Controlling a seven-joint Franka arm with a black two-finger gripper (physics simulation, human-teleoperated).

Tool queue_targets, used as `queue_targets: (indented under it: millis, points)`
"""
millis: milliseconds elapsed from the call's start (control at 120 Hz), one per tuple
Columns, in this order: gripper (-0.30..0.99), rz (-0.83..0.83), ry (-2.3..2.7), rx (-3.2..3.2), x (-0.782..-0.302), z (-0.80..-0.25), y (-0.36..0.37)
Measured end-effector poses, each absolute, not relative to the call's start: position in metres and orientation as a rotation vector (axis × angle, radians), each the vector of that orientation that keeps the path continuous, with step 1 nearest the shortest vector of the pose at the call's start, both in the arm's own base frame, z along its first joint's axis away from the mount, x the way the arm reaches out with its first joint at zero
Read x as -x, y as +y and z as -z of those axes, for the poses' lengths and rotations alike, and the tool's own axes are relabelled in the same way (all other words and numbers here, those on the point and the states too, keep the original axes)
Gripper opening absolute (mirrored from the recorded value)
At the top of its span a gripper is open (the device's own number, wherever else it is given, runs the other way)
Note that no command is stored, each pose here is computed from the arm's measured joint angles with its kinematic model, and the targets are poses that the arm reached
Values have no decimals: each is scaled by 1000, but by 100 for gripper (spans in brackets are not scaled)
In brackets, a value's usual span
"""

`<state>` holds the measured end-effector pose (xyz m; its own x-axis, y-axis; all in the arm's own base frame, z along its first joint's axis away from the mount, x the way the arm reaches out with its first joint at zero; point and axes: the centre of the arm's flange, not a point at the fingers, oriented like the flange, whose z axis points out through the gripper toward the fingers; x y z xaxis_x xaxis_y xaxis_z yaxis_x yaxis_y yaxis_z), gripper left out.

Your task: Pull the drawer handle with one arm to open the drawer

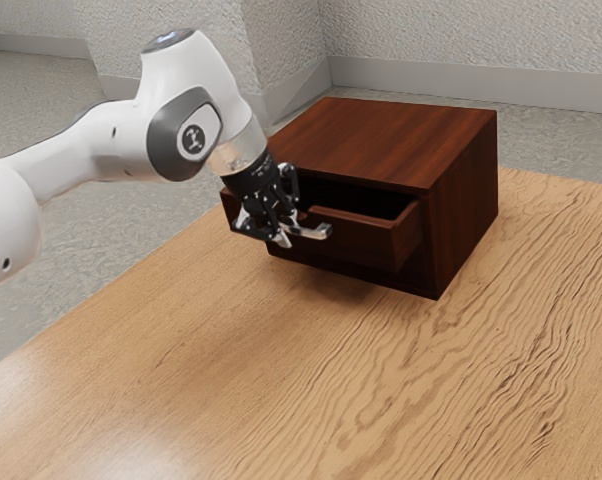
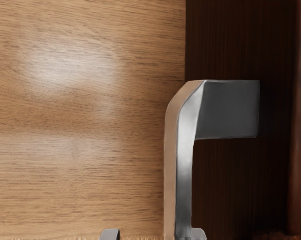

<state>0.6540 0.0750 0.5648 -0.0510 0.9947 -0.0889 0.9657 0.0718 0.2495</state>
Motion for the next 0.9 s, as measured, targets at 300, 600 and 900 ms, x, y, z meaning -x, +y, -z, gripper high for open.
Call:
queue_targets:
  millis: [300,600,900]
  points:
    - [8,-177,2134,-1969,-632,-555,78]
    - [8,-178,2153,-1940,-607,-553,75]
    - [8,-185,2172,-1914,-572,-555,72]
